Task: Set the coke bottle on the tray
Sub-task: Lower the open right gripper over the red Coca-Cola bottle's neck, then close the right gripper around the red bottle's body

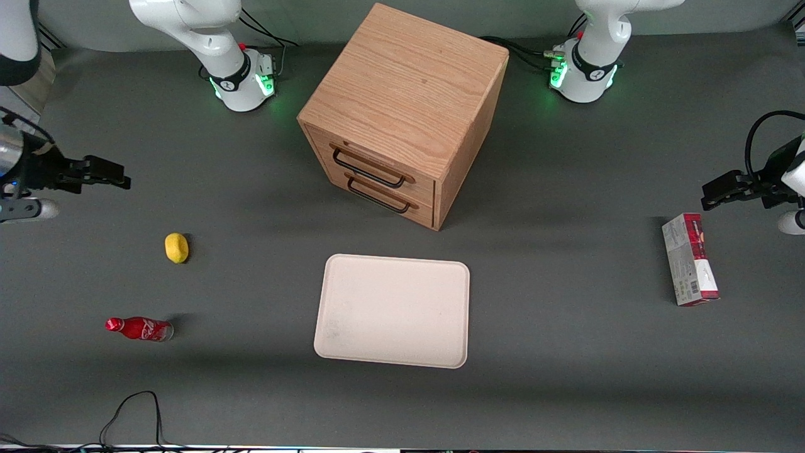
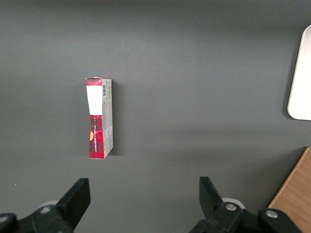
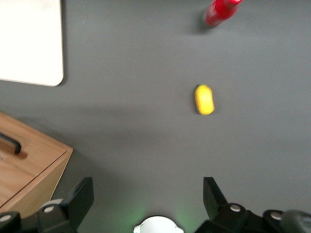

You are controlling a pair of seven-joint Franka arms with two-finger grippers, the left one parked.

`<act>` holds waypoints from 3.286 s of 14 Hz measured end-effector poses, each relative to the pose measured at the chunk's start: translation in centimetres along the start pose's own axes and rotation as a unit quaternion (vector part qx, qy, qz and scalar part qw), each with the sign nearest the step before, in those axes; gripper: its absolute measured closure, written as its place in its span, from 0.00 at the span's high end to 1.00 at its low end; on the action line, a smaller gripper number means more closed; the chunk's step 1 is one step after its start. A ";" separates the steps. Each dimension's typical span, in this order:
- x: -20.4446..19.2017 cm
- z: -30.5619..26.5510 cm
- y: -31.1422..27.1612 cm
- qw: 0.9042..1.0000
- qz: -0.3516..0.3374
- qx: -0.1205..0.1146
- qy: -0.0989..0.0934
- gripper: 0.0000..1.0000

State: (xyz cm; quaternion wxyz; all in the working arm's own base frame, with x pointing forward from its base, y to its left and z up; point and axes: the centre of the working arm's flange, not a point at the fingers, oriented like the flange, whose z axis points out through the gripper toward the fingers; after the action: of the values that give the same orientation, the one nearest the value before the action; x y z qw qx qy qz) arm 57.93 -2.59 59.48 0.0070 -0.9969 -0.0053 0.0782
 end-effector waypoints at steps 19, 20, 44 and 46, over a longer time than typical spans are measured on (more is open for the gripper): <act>17.0 16.0 13.5 0.997 -0.008 0.001 0.075 1.00; 17.2 17.5 13.5 0.997 -0.007 0.003 0.076 1.00; 19.0 24.1 11.5 0.995 -0.020 -0.002 0.102 0.79; 19.0 24.1 11.5 0.995 -0.020 -0.002 0.102 0.53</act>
State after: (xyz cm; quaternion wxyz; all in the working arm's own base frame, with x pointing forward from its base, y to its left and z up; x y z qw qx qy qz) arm 73.04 -13.52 32.57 0.0075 -0.9994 -0.0242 -0.0239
